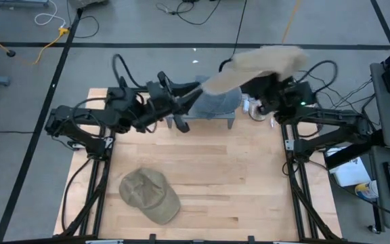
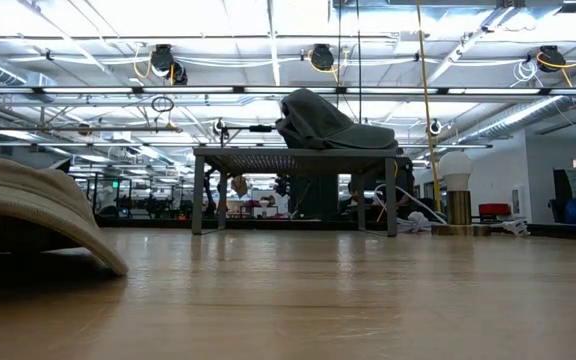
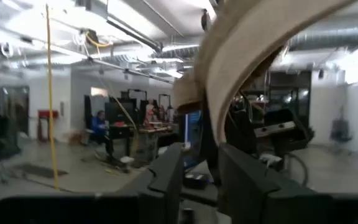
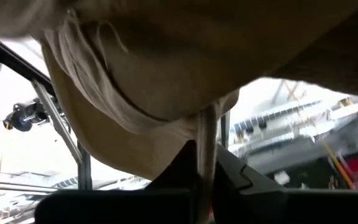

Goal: Pick & Place hat
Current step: Put the top brown cap on the shelf

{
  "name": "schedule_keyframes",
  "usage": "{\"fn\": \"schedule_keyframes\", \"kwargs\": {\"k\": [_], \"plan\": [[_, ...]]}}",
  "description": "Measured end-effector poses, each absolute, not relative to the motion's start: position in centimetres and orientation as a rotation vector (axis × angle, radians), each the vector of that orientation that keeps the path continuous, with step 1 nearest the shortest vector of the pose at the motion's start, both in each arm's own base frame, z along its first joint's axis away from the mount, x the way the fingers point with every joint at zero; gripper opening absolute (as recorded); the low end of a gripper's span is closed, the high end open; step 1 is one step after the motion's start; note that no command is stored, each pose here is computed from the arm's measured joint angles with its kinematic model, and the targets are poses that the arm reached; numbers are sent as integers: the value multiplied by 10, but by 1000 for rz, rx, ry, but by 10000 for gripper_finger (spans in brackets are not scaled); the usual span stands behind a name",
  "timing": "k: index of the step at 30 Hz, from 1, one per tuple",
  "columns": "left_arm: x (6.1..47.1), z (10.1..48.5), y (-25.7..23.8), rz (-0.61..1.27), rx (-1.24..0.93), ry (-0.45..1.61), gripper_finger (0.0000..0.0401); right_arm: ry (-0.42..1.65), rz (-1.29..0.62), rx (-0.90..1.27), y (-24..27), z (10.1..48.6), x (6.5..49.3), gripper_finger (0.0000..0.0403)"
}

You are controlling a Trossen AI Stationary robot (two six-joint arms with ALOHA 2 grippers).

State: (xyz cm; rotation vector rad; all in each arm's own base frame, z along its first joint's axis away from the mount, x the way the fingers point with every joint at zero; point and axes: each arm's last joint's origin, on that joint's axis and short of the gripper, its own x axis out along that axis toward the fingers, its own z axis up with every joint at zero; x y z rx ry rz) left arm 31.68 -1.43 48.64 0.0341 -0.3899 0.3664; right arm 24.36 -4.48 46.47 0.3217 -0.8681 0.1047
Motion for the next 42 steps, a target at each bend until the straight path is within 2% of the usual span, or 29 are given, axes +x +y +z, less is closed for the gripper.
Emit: {"fn": "schedule_keyframes", "kwargs": {"k": [4,9,18,23,30,42], "plan": [[300,490,-13,330,-107,-327,145,-872,78,258,-50,476,221,5],[281,489,-12,237,-293,-222,189,-761,165,112,-50,483,197,5],[260,498,-2,-154,-650,-151,249,-676,394,-205,-43,483,186,5],[260,498,2,-315,-856,-67,273,-710,423,-332,-35,482,187,5],[274,490,3,-357,-1048,11,297,-817,392,-439,-22,482,199,5],[314,477,0,-522,-1163,37,303,-788,402,-466,-14,461,240,5]]}}
